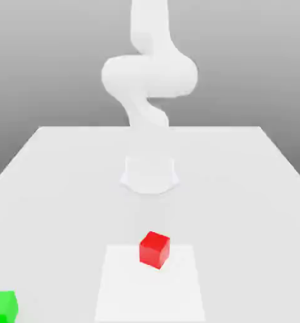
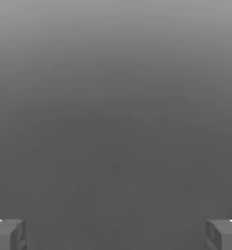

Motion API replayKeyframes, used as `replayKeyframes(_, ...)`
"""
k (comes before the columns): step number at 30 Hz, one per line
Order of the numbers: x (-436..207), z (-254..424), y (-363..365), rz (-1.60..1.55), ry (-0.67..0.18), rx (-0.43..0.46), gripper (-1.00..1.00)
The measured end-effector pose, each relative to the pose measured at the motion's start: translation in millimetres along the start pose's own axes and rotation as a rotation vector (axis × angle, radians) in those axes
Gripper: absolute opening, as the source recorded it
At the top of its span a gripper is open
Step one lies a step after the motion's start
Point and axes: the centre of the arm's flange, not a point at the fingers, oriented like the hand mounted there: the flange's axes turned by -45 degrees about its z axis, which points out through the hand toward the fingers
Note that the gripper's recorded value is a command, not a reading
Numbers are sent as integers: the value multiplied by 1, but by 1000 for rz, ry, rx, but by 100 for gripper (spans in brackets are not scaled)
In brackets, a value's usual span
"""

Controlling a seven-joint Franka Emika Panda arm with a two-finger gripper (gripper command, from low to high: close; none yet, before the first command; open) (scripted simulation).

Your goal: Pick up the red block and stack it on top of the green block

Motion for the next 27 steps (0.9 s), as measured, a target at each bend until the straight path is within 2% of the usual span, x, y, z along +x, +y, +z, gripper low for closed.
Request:
replayKeyframes(9,-112,200,-3,182,-329,-73,0)
replayKeyframes(17,-292,312,7,383,-653,-167,0)
replayKeyframes(19,-323,331,9,410,-689,-181,0)
replayKeyframes(24,-358,363,9,415,-703,-184,0)
replayKeyframes(25,-363,367,9,415,-703,-184,-100)
replayKeyframes(27,-363,367,9,415,-703,-184,-100)
